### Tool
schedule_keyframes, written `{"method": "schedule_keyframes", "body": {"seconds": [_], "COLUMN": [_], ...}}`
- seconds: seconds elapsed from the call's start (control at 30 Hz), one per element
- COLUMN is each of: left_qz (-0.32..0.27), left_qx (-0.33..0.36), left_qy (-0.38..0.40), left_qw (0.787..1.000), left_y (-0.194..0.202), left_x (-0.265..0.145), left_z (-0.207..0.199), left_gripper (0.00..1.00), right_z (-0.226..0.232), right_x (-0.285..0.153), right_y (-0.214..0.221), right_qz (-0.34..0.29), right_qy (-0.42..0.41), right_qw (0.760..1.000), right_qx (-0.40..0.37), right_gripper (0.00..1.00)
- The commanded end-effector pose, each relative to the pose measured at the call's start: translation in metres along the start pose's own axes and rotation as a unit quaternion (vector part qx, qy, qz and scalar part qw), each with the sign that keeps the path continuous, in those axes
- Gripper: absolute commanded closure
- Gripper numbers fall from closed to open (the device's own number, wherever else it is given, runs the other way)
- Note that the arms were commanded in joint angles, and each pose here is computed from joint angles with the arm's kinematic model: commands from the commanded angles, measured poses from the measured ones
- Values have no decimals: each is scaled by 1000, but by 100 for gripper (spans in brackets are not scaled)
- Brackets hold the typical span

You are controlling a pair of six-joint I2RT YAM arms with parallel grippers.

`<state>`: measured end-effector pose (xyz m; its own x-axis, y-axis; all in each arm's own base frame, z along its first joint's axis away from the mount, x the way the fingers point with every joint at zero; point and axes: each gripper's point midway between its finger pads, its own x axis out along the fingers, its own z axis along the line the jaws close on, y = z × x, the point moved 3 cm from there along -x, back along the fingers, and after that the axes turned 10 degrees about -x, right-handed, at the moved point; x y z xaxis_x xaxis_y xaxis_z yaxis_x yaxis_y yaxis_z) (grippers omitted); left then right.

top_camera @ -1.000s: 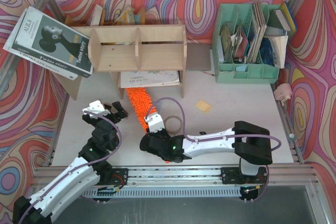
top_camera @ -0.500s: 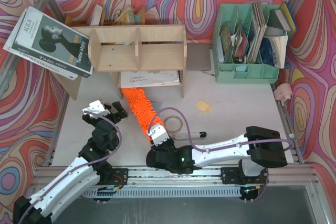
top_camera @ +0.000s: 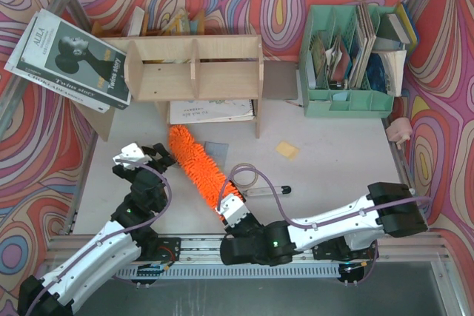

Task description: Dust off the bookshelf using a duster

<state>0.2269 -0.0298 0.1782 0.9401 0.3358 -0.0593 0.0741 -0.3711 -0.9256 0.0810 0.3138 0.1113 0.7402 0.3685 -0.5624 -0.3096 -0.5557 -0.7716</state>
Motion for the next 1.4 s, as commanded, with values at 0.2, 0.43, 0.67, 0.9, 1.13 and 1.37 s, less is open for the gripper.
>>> {"method": "schedule_keyframes", "body": {"seconds": [0.2, 0.43, 0.67, 0.9, 1.13, 1.37], "left_qz": [-45, -71, -85, -86, -82, -83], "left_qx": [-31, -49, -71, -89, -79, -69], "left_qy": [-82, -121, -119, -87, -74, -98], "left_qw": [995, 989, 987, 988, 991, 989], "left_y": [-11, -16, -17, -16, -15, -16], "left_x": [-2, -4, -5, -6, -5, -5], "left_z": [27, 39, 41, 38, 33, 39], "left_gripper": [2, 2, 2, 2, 2, 2], "right_z": [6, 17, 44, 55, 47, 26], "right_x": [-42, -35, -15, 7, 20, 20], "right_y": [-30, -52, -73, -98, -124, -138], "right_qz": [-74, -97, -107, -112, -158, -190], "right_qy": [-55, -28, -13, -43, -45, -10], "right_qw": [996, 995, 992, 989, 981, 973], "right_qx": [13, 25, 63, 84, 101, 131], "right_gripper": [100, 100, 100, 100, 100, 100]}}
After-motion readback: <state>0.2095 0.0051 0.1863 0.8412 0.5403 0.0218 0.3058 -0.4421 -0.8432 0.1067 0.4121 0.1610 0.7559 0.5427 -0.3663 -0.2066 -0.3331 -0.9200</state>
